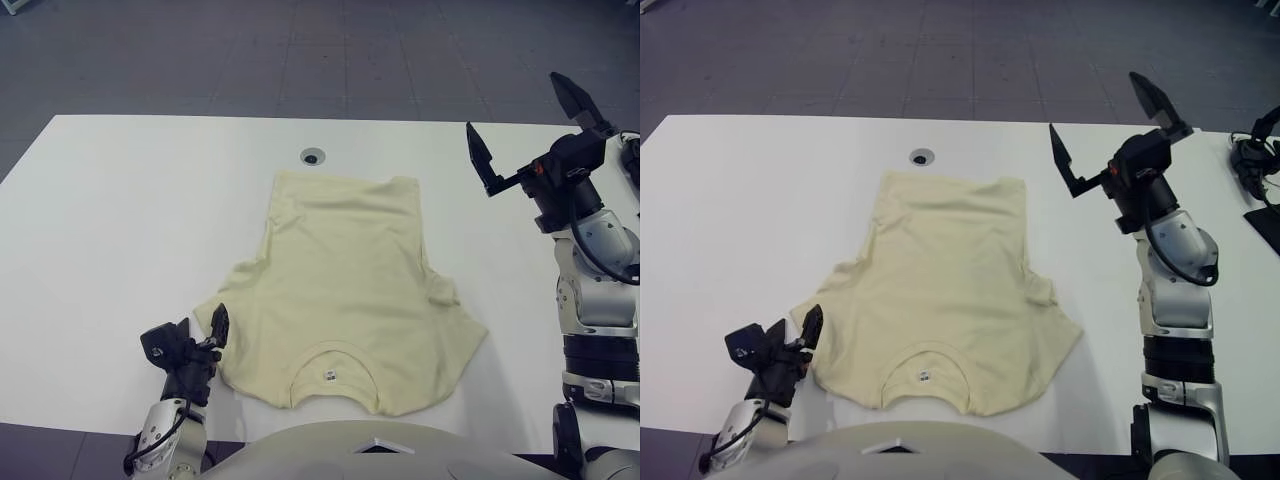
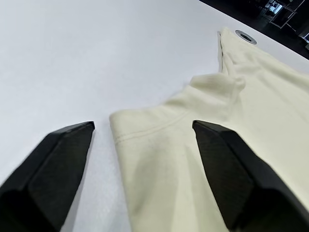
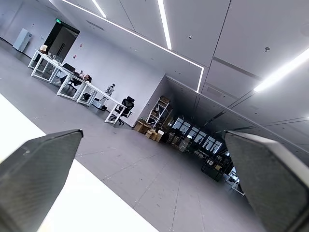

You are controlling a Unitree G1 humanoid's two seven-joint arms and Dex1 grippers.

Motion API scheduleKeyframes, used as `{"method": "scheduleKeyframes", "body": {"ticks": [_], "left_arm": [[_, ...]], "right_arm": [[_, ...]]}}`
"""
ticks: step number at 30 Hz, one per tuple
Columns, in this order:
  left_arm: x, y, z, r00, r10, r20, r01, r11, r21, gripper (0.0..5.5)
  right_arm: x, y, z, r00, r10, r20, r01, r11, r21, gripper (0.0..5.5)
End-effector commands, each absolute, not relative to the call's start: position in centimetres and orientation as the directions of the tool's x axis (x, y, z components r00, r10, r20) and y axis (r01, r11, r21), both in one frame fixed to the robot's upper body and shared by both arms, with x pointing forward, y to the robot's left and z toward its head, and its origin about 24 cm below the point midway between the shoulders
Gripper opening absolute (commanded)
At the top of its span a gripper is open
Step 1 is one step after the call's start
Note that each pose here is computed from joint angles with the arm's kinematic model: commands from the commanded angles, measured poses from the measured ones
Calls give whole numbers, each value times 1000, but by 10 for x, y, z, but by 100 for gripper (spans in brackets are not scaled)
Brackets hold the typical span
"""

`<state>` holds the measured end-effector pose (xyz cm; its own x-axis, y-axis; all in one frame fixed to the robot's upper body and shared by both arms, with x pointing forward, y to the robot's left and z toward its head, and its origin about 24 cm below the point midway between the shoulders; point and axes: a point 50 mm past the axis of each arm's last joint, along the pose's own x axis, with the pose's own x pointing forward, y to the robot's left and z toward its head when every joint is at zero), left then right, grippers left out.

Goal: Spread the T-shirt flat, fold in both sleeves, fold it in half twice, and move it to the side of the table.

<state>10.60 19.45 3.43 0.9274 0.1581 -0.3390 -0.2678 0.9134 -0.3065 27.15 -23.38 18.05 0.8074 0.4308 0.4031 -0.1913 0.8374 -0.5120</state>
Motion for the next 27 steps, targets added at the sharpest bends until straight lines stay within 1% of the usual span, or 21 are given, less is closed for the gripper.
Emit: {"method": "scheduleKeyframes", "body": {"ticks": [1, 8, 11, 15, 19, 24, 27], "left_arm": [[106, 194, 25, 907, 165, -389, -301, 899, -319, 295], [108, 193, 22, 901, 188, -390, -329, 883, -334, 179], [108, 193, 22, 901, 195, -387, -333, 883, -330, 120], [108, 195, 23, 901, 214, -378, -347, 878, -330, 63], [110, 193, 28, 915, 207, -347, -324, 889, -322, 3], [111, 189, 32, 930, 187, -315, -283, 913, -294, 3], [113, 187, 37, 945, 178, -273, -251, 933, -259, 3]], "right_arm": [[270, -234, 181, 811, 431, 395, -188, 832, -522, 540], [270, -234, 180, 812, 438, 386, -197, 828, -525, 540], [270, -234, 179, 813, 440, 383, -199, 827, -526, 540], [269, -234, 177, 818, 437, 375, -202, 827, -524, 540], [269, -235, 175, 822, 433, 370, -201, 828, -523, 540], [270, -236, 174, 826, 428, 367, -198, 829, -522, 540], [270, -237, 172, 829, 426, 363, -198, 830, -522, 540]]}}
